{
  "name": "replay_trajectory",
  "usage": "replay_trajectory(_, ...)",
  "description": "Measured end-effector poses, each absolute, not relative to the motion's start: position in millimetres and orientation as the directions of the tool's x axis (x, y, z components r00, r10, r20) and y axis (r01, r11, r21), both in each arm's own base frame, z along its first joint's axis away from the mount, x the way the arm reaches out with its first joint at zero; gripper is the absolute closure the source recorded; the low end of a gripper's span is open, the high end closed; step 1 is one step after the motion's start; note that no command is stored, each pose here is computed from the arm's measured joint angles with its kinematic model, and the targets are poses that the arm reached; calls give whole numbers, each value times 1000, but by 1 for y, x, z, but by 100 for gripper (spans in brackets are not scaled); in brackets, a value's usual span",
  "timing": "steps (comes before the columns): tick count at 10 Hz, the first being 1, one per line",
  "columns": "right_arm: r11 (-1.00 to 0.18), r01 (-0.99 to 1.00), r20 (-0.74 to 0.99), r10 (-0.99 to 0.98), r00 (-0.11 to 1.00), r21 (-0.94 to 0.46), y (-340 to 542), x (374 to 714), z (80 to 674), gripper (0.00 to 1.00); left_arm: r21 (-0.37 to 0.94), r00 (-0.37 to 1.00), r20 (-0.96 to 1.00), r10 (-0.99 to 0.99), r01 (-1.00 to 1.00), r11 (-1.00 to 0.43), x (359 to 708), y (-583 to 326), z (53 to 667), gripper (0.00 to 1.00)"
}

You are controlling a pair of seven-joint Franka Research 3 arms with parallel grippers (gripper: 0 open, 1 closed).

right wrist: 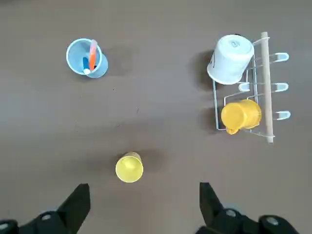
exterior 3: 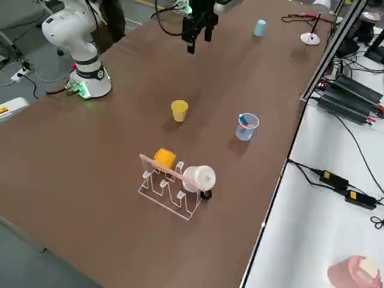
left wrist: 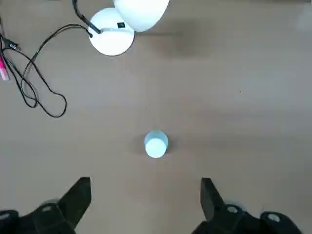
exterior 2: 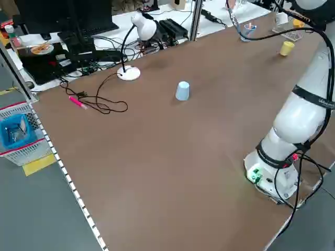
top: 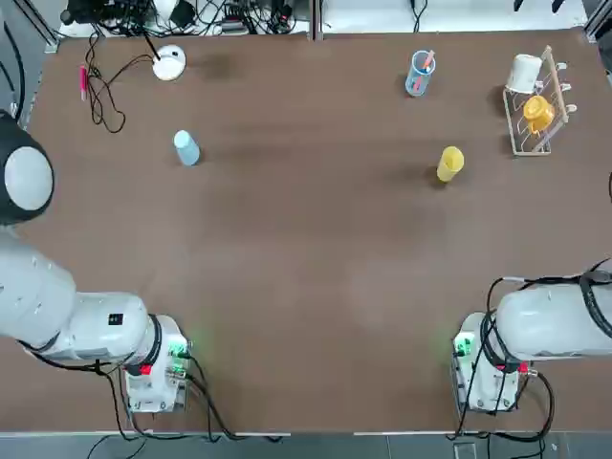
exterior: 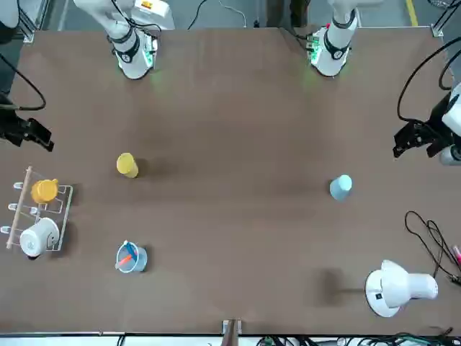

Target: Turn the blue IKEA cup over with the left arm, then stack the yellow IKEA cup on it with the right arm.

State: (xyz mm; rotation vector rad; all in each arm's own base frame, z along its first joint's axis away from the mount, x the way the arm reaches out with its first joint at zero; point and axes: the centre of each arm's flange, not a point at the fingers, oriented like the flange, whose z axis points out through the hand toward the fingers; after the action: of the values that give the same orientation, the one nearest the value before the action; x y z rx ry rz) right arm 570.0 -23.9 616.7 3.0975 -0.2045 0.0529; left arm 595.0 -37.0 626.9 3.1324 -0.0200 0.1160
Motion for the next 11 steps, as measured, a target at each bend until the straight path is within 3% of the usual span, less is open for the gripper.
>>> replay_trajectory(6, -990, -138, 36, -136, 990, 33, -27, 570, 617, 1, 3, 997, 64, -44, -44, -999, 594, -27, 623, 1)
replay_trajectory(11, -992, -124, 43, -123, 991, 19, -19, 574, 613, 1, 38, 926, 25, -378, -379, -925, 602, 25, 592, 1)
